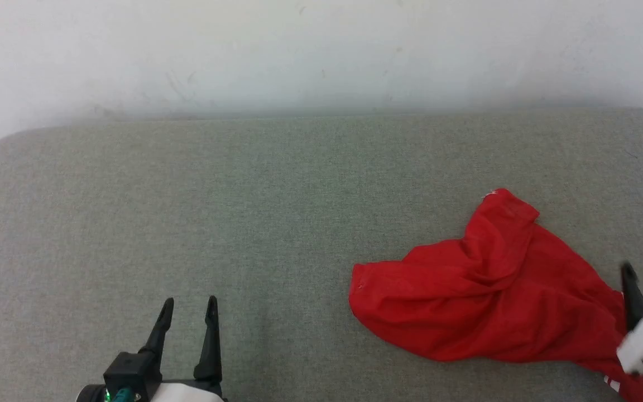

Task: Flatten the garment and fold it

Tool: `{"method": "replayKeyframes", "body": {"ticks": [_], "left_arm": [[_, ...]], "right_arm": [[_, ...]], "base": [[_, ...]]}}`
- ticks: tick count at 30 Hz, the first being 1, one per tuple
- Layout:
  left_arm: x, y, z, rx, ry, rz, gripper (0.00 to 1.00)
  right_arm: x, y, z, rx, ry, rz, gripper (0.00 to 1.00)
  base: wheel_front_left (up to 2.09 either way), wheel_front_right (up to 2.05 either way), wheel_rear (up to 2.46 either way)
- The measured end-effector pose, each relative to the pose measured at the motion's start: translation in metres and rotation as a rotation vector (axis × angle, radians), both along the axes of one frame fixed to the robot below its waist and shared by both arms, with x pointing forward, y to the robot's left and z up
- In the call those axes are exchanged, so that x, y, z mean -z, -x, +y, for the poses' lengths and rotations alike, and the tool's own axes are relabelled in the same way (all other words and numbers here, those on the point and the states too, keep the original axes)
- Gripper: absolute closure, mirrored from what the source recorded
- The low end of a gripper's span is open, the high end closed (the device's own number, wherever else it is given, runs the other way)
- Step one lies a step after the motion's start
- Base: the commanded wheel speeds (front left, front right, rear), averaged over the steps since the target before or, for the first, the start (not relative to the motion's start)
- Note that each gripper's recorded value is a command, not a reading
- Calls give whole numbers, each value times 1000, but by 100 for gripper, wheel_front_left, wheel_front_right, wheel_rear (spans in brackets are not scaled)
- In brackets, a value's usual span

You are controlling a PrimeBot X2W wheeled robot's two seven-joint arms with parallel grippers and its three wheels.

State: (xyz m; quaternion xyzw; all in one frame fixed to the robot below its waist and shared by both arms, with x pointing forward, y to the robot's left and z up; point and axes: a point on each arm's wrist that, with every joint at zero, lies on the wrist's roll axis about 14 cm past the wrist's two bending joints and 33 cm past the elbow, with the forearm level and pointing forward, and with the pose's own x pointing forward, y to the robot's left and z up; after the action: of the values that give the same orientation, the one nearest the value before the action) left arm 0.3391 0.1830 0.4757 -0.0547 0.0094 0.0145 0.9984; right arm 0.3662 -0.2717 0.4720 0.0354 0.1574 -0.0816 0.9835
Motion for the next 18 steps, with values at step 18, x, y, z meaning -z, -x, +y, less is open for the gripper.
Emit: {"method": "replayKeyframes", "body": {"ticks": [18], "left_arm": [[14,-10,17,-51,7,45,0]], "right_arm": [[76,-60,115,-455,16,511,5]], "base": [[0,0,0]]}}
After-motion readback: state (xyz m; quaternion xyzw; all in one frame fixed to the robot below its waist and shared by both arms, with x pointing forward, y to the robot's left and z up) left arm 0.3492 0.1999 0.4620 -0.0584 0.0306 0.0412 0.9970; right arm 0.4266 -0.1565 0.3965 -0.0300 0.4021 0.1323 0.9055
